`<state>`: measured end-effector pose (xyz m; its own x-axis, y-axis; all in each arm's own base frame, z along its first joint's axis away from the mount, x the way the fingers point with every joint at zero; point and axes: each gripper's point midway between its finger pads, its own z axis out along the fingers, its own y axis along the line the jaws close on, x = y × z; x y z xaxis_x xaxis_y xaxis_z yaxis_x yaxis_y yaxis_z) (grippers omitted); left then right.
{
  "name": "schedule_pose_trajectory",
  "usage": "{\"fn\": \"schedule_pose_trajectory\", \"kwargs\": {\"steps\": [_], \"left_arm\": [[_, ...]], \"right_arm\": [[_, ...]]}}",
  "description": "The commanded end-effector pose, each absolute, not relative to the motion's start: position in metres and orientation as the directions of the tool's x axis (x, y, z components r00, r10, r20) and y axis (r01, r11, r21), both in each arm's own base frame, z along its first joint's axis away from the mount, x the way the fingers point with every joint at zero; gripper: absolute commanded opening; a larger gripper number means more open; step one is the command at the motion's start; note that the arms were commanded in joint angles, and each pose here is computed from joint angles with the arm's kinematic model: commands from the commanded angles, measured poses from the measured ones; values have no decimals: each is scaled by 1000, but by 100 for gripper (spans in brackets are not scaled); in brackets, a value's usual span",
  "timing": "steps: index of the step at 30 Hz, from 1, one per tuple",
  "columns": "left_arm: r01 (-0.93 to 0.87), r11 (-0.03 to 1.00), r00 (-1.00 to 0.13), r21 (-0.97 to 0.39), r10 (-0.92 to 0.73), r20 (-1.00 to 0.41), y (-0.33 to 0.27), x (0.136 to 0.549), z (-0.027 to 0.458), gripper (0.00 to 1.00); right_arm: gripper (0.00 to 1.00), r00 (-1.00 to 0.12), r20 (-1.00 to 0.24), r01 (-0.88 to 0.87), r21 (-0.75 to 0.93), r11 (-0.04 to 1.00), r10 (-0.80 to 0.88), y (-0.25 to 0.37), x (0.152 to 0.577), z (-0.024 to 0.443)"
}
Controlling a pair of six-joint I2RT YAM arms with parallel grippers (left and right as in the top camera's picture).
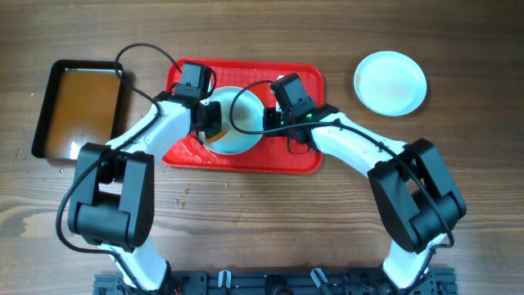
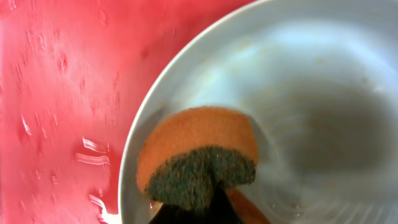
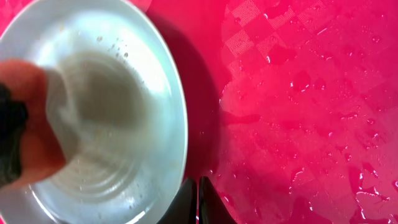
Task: Clean dirty plates on tray and stack at the side
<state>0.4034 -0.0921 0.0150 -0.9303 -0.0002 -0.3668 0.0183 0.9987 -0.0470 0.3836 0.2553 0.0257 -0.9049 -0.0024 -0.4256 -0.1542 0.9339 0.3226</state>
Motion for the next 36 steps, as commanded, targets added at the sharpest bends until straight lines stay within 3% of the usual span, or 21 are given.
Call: {"fn": "schedule_pose_trajectory", "kwargs": {"steps": [1, 3, 6, 11, 16, 19, 24, 26, 29, 30, 33, 34, 36], "left_arm": [[215, 974, -890, 74, 226, -396, -87, 412, 12, 4], [354, 925, -838, 139, 380, -392, -88, 415, 13, 4], [388, 908, -812, 161, 419, -407, -89, 420, 16, 4], [331, 934, -824, 137, 357, -441, -90, 426, 19, 4], [183, 919, -784, 349, 351, -512, -56, 456, 41, 4], [136, 926, -734, 352, 333, -592, -58, 474, 56, 4], [-40, 987, -646, 157, 95, -757, -66, 492, 95, 4], [99, 995, -648, 11, 73, -758, -99, 484, 107, 4], [311, 928, -732, -207, 94, -675, -147, 451, 97, 4], [279, 937, -807, -208, 112, -580, -140, 431, 74, 4], [243, 952, -837, -187, 109, -536, -128, 423, 66, 4], [233, 955, -844, -184, 105, -525, -124, 422, 65, 4], [195, 961, -862, -194, 73, -502, -118, 419, 61, 4]], "right_arm": [[4, -912, -409, -152, 319, 936, -9, 255, 380, 18], [4, -911, -412, -158, 317, 935, -14, 255, 380, 18], [4, -909, -417, -153, 309, 939, -11, 254, 381, 17], [4, -924, -383, -132, 291, 947, -11, 250, 378, -1], [4, -927, -374, -130, 287, 949, -14, 249, 377, -7], [4, -927, -374, -130, 286, 949, -14, 249, 377, -7], [4, -928, -371, -129, 285, 950, -15, 249, 376, -7], [4, -928, -372, -129, 285, 950, -15, 249, 376, -7], [4, -926, -378, -132, 289, 948, -14, 250, 378, -6], [8, -921, -389, -145, 292, 945, -21, 252, 380, -2], [47, -888, -453, -228, 273, 935, -84, 256, 392, 35], [53, -874, -475, -253, 266, 930, -102, 258, 396, 49], [55, -836, -518, -348, 250, 904, -178, 269, 405, 85]]}}
